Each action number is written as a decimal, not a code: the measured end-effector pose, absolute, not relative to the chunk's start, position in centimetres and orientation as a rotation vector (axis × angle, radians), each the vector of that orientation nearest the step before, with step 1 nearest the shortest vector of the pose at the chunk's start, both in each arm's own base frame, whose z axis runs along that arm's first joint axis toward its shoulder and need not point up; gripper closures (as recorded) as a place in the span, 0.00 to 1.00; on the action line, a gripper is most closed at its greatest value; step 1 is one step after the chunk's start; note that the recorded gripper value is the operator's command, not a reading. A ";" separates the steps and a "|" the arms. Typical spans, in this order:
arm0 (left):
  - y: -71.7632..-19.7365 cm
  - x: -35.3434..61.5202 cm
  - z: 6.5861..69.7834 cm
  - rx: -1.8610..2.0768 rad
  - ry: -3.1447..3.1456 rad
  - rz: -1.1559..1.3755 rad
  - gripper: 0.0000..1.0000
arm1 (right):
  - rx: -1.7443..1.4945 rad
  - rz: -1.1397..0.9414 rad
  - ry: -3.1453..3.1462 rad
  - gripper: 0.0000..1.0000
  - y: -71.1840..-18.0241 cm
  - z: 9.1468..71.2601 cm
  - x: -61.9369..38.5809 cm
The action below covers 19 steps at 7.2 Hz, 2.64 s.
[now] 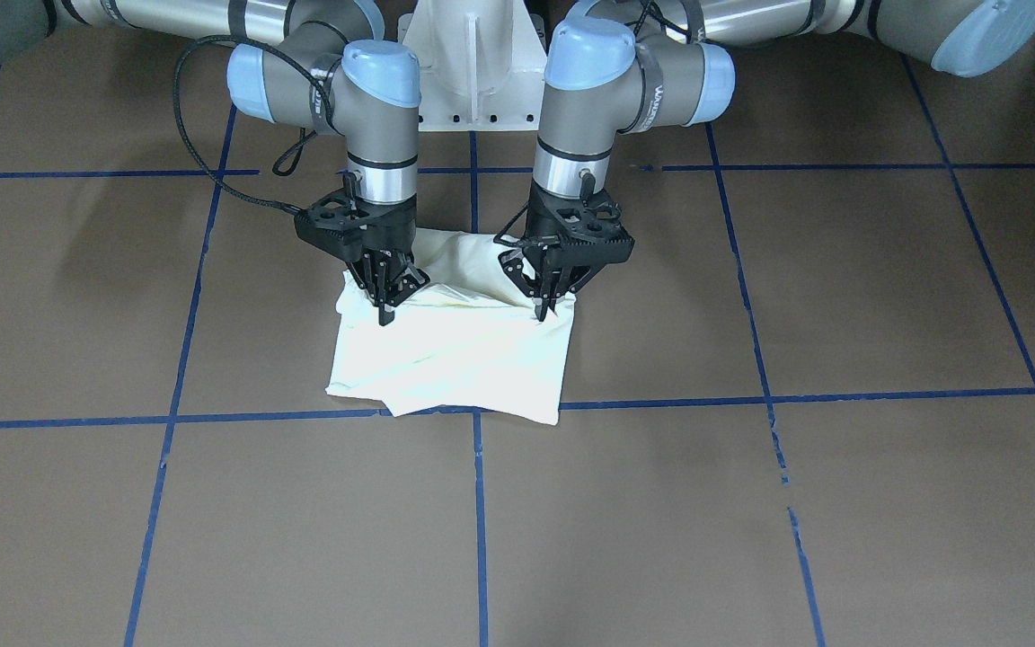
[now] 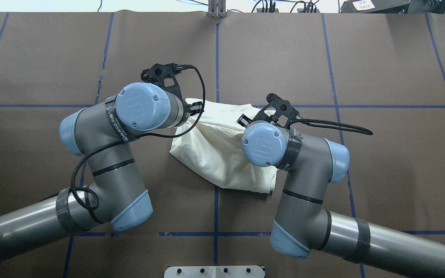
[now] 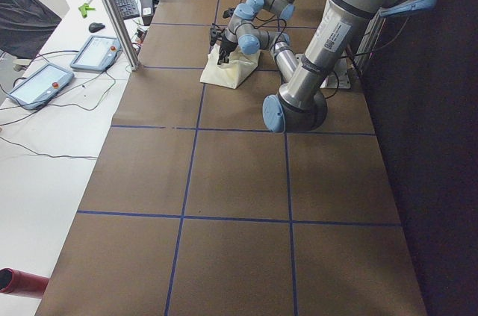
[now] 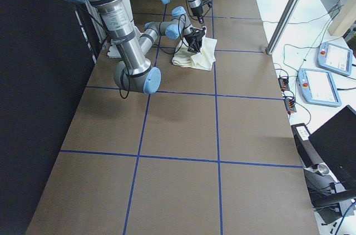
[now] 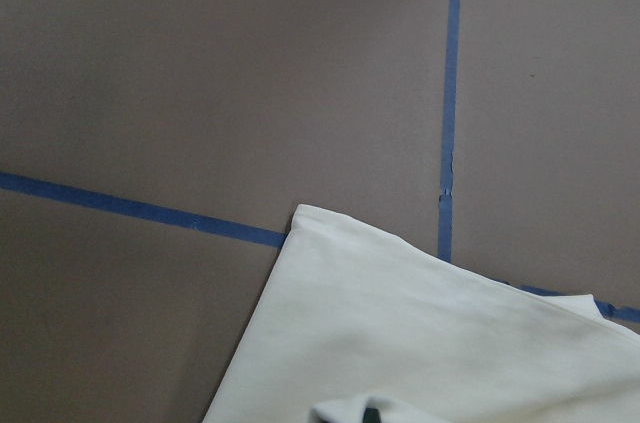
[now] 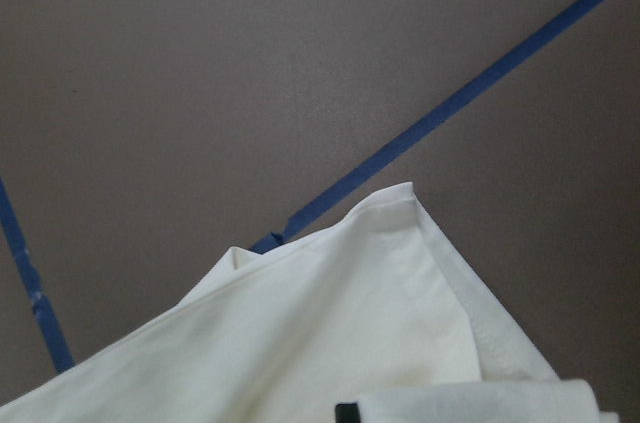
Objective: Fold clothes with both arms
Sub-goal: 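Lower the folded edge onto the shirt and open both grippers, then raise the right gripper away from the shirt while the left gripper moves to its side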
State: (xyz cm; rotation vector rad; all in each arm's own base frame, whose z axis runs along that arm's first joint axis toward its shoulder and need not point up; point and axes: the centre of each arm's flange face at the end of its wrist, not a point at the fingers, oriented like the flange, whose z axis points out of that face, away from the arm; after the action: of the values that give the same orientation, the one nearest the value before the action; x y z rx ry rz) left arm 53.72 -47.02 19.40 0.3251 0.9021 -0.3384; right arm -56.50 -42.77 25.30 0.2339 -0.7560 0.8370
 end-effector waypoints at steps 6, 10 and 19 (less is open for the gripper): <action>-48.0 55.0 21.1 0.361 0.923 -0.258 0.00 | 0.272 0.717 -0.722 0.00 -44.8 26.2 -56.6; -46.8 47.1 21.4 0.415 0.983 -0.077 0.00 | 0.317 0.437 -0.793 0.00 -40.7 21.8 -56.2; -46.7 46.8 21.7 0.411 0.984 -0.077 0.00 | 0.436 0.265 -0.540 0.00 -47.4 29.2 -56.2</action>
State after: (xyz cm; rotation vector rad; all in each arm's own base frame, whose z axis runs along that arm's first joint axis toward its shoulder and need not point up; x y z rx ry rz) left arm 46.83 -46.66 21.74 0.4109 0.9842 -0.0769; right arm -56.20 -47.39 29.15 0.4365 -0.5405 0.2647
